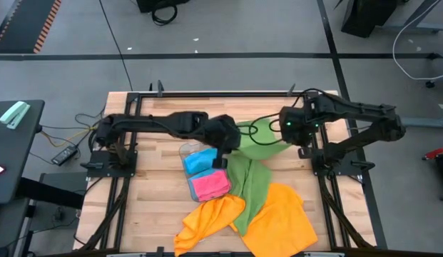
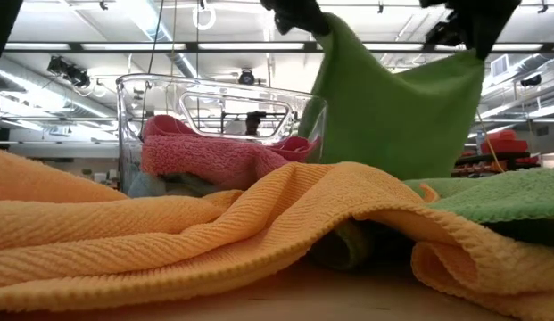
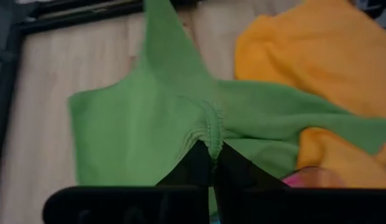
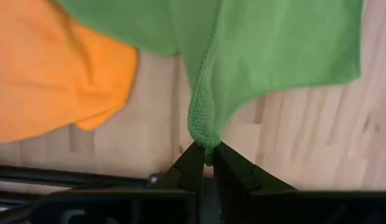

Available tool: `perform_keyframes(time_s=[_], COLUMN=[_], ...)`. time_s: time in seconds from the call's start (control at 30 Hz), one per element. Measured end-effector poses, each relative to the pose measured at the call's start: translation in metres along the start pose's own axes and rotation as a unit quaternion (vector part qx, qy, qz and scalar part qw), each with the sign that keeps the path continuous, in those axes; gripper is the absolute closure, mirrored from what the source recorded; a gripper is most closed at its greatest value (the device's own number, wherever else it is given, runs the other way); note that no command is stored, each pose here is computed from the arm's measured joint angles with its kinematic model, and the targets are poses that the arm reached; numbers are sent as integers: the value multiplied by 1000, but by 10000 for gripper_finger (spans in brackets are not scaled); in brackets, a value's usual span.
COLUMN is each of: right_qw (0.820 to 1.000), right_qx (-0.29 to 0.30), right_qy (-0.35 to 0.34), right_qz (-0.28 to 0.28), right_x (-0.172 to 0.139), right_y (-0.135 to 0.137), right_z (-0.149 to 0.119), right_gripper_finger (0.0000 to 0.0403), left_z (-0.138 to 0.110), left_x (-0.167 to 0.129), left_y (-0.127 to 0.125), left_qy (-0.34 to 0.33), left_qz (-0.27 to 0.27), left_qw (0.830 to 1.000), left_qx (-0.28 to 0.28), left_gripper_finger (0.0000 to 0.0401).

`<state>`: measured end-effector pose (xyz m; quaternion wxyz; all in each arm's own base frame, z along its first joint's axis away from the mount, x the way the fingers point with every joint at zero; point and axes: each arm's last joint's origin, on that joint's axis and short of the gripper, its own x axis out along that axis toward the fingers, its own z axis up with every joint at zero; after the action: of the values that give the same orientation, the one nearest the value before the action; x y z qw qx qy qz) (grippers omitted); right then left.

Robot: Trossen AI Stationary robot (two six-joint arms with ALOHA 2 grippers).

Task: Fold microfiber towels
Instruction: Fold the top green towel

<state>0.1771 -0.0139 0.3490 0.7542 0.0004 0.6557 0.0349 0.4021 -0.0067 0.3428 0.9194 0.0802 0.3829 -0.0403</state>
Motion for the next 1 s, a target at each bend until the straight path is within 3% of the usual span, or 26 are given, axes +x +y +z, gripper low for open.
perform_keyframes(time_s=[0.17,0.3,0.47,0.67,0.83,1.0], right_qw=[999,997,987,967,947,930], right_qx=[-17,-6,17,-6,0,12], right_qy=[-33,-61,-120,-228,-316,-358], right_qz=[-1,-37,-108,-116,-56,85], right_x=[-13,-27,-60,-113,-149,-165], right_y=[3,-2,-6,1,10,21], right_z=[-7,-16,-25,-37,-48,-56], right_gripper_finger=[361,361,361,361,361,361], left_z=[4,5,9,16,23,25], left_x=[8,0,-40,-90,-120,-127], left_y=[-13,-4,17,35,43,41], left_qy=[-15,-22,-68,-158,-242,-257], left_qz=[-17,-8,20,16,-43,-143], left_qw=[999,1000,997,985,965,947], left_qx=[23,3,-40,-61,-91,-130], left_gripper_finger=[372,371,388,379,379,390])
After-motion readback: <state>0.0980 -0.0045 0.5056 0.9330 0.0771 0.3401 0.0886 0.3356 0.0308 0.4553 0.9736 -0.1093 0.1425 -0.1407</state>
